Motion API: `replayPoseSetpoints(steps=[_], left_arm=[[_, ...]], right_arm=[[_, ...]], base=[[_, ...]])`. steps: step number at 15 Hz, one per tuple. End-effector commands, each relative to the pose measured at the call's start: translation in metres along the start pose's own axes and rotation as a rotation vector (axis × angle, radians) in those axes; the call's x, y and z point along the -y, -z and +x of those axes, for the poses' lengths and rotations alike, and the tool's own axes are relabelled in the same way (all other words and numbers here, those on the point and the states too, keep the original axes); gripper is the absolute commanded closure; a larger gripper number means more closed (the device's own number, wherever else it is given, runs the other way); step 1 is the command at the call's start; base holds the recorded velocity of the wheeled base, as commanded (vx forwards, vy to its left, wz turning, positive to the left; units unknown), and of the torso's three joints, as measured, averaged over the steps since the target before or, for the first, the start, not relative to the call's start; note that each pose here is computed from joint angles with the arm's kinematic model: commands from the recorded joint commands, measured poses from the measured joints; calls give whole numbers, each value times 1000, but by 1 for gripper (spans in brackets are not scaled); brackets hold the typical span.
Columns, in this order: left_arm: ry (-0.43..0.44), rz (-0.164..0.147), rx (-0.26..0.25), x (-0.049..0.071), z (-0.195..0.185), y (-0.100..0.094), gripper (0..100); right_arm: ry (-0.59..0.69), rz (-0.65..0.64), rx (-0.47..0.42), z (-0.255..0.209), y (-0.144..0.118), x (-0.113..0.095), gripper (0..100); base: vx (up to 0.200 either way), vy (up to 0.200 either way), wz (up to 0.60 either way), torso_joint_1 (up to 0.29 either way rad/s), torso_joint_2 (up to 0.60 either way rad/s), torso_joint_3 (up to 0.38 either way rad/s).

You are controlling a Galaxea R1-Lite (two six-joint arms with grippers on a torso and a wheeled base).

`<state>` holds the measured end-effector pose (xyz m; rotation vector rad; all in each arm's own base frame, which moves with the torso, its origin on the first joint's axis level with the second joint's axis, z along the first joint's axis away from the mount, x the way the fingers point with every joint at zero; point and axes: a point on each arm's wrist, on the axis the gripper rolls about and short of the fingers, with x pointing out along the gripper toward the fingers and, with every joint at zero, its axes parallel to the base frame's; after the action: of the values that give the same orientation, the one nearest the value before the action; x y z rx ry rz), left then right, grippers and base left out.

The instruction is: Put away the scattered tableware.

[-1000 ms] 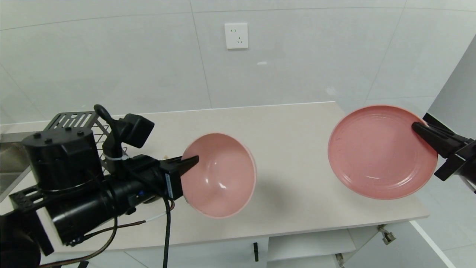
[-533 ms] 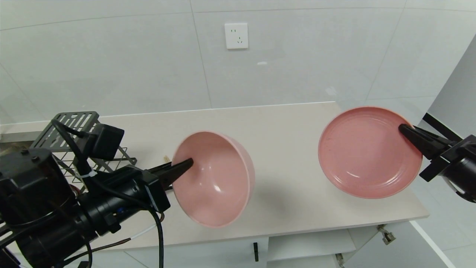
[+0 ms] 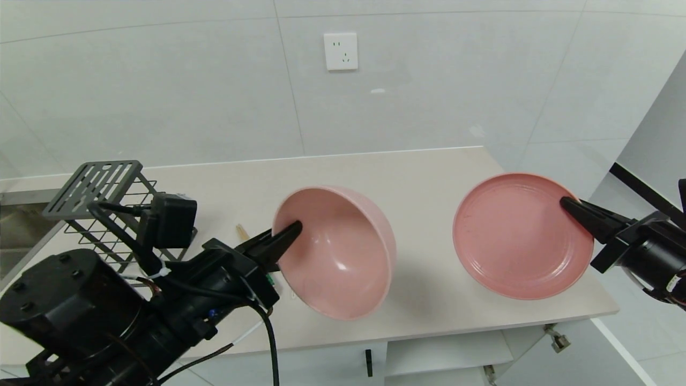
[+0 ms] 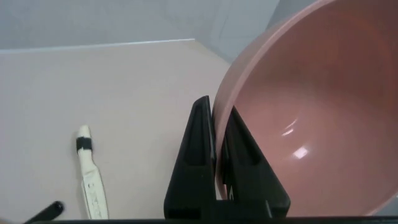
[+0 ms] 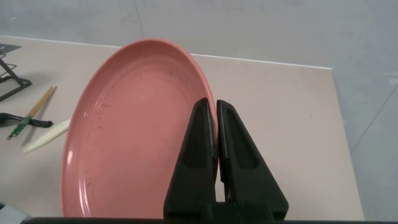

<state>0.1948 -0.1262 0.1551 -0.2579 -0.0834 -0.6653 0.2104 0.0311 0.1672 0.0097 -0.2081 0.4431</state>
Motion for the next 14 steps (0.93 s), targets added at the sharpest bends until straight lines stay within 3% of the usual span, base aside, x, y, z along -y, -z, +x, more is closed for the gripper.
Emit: replayPoseSetpoints(steps=[1, 4, 5, 6, 7, 8, 9, 14], left_arm=[[-38, 84, -1, 0, 10, 5, 100], [-85, 120, -11, -9, 12, 8, 100], [-101, 162, -1, -12, 13, 6, 100], [-135, 225, 12, -17, 12, 1, 100], [-148, 258, 19, -19, 11, -1, 100], [-166, 335, 26, -20, 8, -5, 100], [-166, 351, 38, -19, 6, -8, 100], [-162, 372, 123, -14, 4, -28, 100]], right_arm=[[-1, -5, 0, 0, 0, 0, 100], [2, -10, 14, -2, -4, 0, 100], [-1, -11, 17, -3, -4, -1, 100], [-1, -11, 18, -5, -5, -2, 100], [-1, -14, 21, -6, -6, -2, 100], [-2, -16, 33, -7, -9, -3, 100], [-2, -17, 36, -7, -9, -3, 100], [-4, -26, 59, -9, -15, -4, 100]], base=[[0, 0, 0, 0, 0, 0], [0, 0, 0, 0, 0, 0], [0, 0, 0, 0, 0, 0], [0, 0, 0, 0, 0, 0], [0, 0, 0, 0, 0, 0], [-200, 0, 0, 2, 2, 2], [-200, 0, 0, 7, -2, -2], [-200, 0, 0, 4, 1, 4]])
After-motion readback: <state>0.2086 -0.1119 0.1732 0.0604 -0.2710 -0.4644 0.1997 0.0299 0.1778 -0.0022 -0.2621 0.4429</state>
